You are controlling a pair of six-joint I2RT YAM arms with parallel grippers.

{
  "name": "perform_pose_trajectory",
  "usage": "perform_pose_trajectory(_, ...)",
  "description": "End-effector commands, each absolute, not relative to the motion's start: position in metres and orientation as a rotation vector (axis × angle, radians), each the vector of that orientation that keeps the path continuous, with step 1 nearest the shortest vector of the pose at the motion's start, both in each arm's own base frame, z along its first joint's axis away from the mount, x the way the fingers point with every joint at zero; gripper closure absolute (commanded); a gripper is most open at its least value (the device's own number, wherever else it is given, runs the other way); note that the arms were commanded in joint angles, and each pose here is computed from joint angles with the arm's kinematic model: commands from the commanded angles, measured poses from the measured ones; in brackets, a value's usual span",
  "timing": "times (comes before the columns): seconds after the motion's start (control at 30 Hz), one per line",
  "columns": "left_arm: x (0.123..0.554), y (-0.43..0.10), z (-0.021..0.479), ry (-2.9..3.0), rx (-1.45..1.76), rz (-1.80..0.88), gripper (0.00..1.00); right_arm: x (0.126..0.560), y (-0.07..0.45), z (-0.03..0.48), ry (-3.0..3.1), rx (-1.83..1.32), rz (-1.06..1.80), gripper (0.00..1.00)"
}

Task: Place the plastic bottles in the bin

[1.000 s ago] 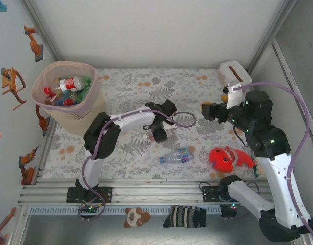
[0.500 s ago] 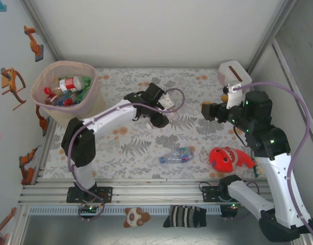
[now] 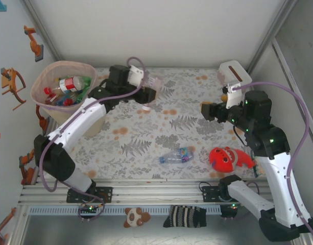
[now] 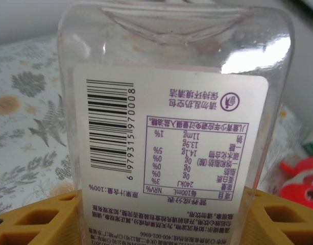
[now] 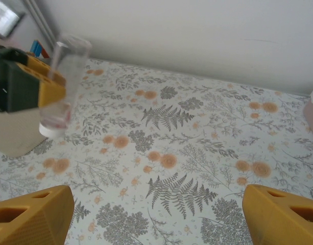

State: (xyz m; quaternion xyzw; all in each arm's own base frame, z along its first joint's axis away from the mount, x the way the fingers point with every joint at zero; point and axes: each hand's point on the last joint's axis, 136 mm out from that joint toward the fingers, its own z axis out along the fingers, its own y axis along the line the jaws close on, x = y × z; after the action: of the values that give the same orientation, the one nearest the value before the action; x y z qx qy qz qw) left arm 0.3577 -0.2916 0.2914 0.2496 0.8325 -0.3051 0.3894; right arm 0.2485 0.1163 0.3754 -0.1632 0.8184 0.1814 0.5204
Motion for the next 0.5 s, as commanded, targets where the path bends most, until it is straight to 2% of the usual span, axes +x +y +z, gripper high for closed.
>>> perform_pose_trajectory(0.0,0.362,-0.271,0.343,2.018,0.422,-0.936,0.55,0.249,0.117,0.383,1.930,-0.406,0.421,0.15)
perform_pose_trajectory(0.2,0.374,-0.197,0.383,1.962,0.075,-0.896,0.56,0.253,0.120,0.383,1.925,-0.411,0.435,0.15)
perform_pose_trajectory(0.47,0.367,-0.087,0.405,1.903,-0.387,-0.674,0.65,0.260,0.126,0.383,1.922,-0.427,0.456,0.15)
